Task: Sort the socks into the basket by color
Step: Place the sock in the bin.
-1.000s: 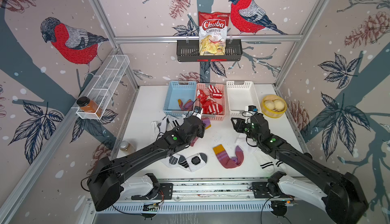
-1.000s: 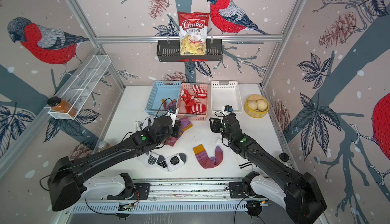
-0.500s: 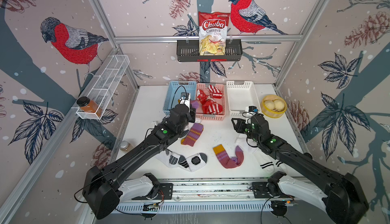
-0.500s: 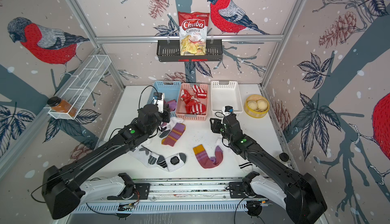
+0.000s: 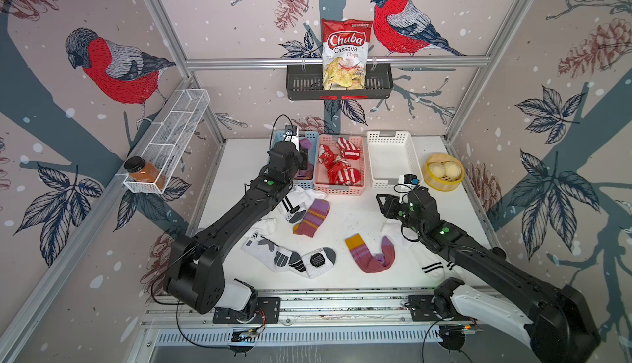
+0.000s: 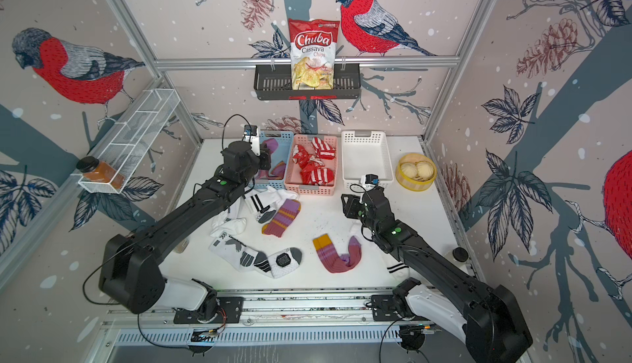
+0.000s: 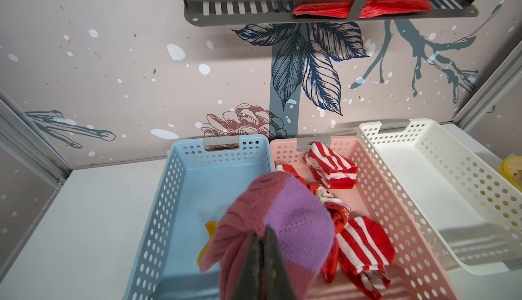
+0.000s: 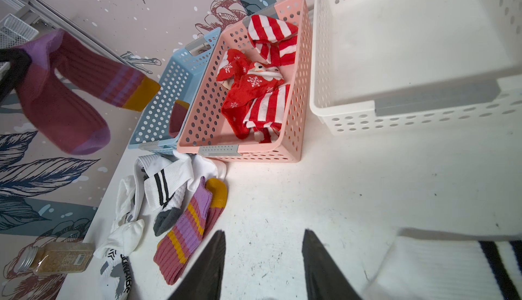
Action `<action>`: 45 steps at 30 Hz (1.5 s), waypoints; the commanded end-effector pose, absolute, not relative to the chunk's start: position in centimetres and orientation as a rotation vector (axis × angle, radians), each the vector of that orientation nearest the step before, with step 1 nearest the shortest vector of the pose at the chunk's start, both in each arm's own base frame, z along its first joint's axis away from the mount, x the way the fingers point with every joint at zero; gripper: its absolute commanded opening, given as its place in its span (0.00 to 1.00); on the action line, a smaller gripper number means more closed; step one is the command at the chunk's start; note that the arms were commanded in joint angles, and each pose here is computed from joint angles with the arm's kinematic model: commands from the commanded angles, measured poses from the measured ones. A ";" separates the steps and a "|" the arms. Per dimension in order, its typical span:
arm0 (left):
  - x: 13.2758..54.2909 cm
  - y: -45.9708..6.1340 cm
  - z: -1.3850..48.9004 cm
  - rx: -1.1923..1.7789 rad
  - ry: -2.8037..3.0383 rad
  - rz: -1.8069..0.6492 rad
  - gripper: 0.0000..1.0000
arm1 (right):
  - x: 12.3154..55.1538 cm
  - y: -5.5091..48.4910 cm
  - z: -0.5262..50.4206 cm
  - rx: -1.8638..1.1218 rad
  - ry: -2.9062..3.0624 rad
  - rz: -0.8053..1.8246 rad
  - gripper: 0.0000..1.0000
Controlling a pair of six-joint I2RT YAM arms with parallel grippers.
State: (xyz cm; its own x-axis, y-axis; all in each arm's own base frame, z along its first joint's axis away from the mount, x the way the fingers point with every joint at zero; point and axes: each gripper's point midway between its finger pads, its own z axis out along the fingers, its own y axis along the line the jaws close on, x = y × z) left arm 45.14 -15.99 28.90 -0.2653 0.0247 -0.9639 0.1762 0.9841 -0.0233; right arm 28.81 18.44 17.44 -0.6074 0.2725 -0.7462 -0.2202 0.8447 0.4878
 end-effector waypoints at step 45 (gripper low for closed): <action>53.5 -12.6 21.9 0.017 1.953 -0.273 0.47 | 27.7 18.4 16.2 0.014 2.126 0.704 0.51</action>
State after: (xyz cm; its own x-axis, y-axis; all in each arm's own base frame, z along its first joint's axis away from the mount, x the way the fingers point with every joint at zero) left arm 54.36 -12.27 21.43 -0.3812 -0.0990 -0.9192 0.1189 0.9808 -0.1549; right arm 27.68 17.85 15.87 -0.6247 0.2591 -0.7367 -0.2136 0.8507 0.4803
